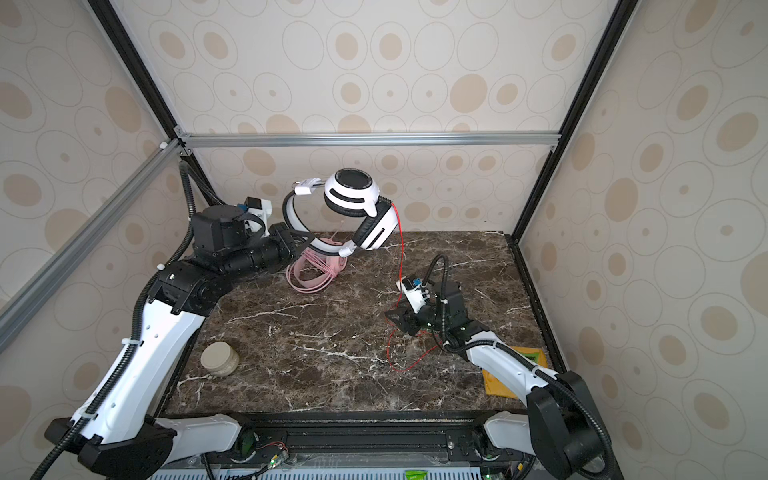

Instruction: Wrap the headphones

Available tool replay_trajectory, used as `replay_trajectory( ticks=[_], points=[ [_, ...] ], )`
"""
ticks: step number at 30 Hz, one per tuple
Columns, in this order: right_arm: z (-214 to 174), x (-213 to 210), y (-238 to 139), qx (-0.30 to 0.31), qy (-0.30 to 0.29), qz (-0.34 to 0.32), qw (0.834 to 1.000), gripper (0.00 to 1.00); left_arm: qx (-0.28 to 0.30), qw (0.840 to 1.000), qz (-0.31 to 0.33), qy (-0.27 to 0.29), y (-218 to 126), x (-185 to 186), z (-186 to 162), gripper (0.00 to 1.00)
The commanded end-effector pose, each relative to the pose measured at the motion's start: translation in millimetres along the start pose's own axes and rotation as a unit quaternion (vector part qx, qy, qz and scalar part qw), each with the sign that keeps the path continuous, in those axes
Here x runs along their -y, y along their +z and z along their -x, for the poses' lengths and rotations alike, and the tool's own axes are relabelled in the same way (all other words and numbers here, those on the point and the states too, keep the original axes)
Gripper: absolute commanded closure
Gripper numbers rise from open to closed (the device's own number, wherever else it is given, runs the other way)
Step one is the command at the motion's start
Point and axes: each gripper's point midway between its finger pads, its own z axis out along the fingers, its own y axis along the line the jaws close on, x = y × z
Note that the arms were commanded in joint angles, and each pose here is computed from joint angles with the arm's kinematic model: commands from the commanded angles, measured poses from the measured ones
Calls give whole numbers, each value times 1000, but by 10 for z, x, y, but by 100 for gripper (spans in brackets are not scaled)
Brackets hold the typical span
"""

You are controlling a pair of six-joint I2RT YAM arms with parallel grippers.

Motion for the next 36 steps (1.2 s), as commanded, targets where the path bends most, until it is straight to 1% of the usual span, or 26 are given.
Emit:
replay_trajectory(
  ticks=[1,2,4,6,8,10,12,14,16,18,20,21,22,24,26,29,33,36],
  points=[
    [331,-105,-61,34,-24,15,999,90,53,996,-71,-5,-260,423,294,100],
    [323,-126,-105,28,-19,13,999,93,63,996,-59,-12,-248,344,317,100],
    [272,-161,-228,15,-16,0,1000,94,87,995,-16,-35,-222,84,347,100],
    [196,-168,-399,-6,-13,-29,999,94,110,992,36,-58,-219,-232,356,100],
    [143,-155,-635,-28,-20,-73,997,100,132,984,96,-71,-248,-555,339,100],
    [139,-115,-890,-44,-25,-126,991,100,137,976,151,-82,-262,-853,264,100],
    [141,-63,-1143,-69,-35,-177,981,100,133,966,204,-87,-292,-1122,170,100],
    [163,-22,-1382,-101,-45,-222,969,100,119,960,244,-74,-306,-1306,79,100],
    [193,40,-1575,-126,-49,-263,955,100,105,957,266,-53,-321,-1402,22,100],
    [266,135,-1810,-144,-56,-318,935,100,96,954,283,-32,-364,-1466,-14,100],
    [375,199,-2014,-147,-69,-363,918,100,74,952,296,-14,-372,-1527,-88,100],
    [458,207,-2099,-142,-78,-378,912,100,56,950,308,-9,-361,-1583,-147,100],
    [557,216,-2177,-133,-89,-392,906,100,38,948,317,-5,-346,-1623,-204,100],
    [706,220,-2257,-123,-111,-405,899,100,-6,945,328,8,-279,-1708,-338,100],
    [807,194,-2263,-120,-130,-400,899,100,-42,947,318,24,-190,-1712,-456,100],
    [978,58,-2222,-118,-161,-363,910,100,-88,949,301,39,-43,-1725,-678,100],
    [1232,-137,-2269,-91,-184,-333,920,100,-149,943,291,65,180,-1693,-960,100],
    [1401,-277,-2267,-63,-195,-310,928,100,-195,934,280,104,384,-1549,-1208,100]
  ],
)
